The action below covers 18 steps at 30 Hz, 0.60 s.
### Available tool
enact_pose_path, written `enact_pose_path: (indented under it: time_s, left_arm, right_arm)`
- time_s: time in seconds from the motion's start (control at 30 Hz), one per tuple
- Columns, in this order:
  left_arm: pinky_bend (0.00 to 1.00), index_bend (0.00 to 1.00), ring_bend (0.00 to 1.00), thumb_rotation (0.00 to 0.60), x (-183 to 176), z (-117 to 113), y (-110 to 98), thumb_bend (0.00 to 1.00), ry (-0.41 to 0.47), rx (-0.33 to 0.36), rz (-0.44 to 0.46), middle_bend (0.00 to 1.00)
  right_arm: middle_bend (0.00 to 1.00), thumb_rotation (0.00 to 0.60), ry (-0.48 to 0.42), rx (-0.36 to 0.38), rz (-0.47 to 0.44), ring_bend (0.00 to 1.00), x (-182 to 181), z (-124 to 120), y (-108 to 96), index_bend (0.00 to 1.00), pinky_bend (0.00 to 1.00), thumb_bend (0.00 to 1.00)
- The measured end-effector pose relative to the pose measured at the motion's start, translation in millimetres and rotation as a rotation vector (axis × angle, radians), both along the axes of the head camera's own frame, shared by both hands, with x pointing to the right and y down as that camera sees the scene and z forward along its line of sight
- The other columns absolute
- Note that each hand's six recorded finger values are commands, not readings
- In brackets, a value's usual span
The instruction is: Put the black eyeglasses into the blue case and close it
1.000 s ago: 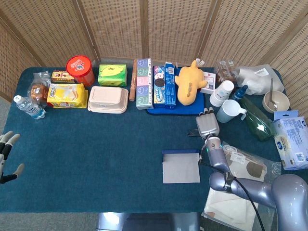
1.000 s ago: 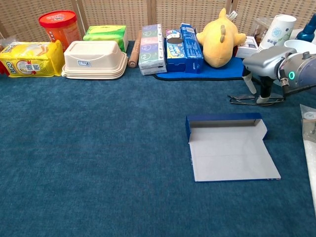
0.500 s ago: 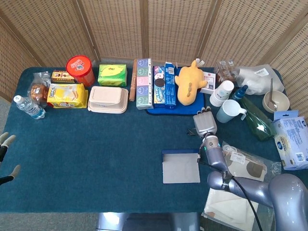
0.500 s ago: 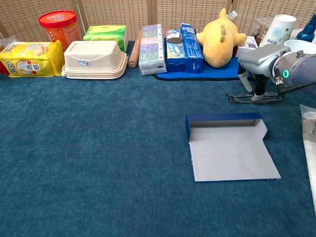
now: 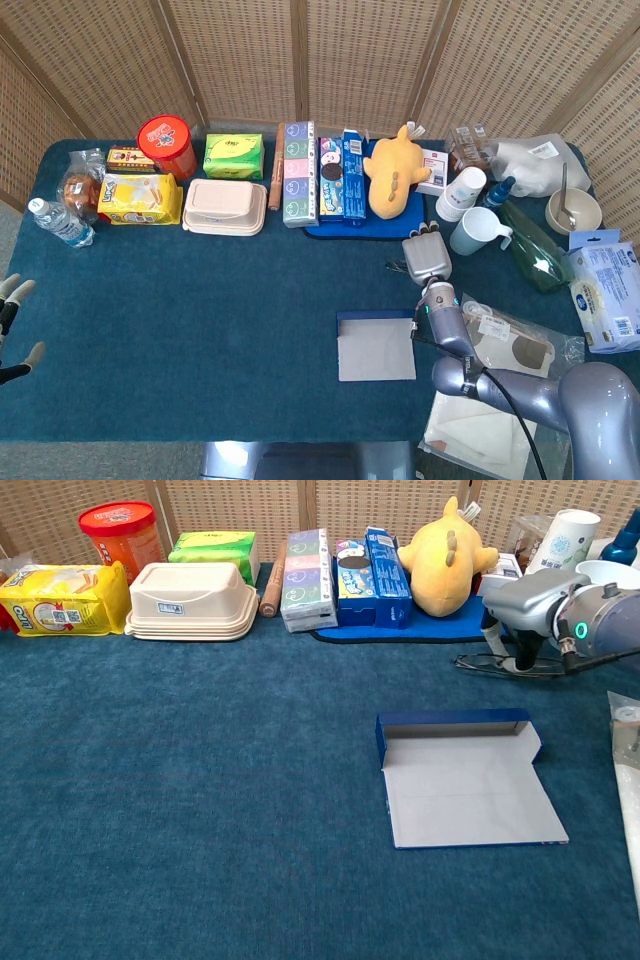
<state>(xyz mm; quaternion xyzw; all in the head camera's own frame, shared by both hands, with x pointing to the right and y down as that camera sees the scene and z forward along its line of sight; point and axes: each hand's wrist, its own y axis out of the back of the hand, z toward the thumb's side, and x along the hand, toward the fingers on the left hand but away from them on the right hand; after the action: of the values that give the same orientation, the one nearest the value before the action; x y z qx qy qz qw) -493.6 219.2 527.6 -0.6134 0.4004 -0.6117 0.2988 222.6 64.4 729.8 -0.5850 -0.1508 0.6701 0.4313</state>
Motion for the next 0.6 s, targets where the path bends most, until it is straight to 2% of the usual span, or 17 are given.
enact_pose_path:
  time_s: [0.37,0.6]
  left_arm:
    - [0.0,0.01,0.0,0.6,1.5,-2.5,-1.0,0.32,0.001,0.01,0.004,0.0]
    - [0.0,0.01,0.0,0.6,2.7,-2.0,-1.5,0.32,0.003,0.011,0.007,0.0]
  right_arm:
    - [0.32,0.6,-0.009,0.003,0.001,0.18,1.1,0.8,0.7,0.58,0.18,0.43]
    - [0.32,0.6,-0.031,0.016,0.0,0.19,-2.5,-7.2,0.7,0.58,0.18,0.44]
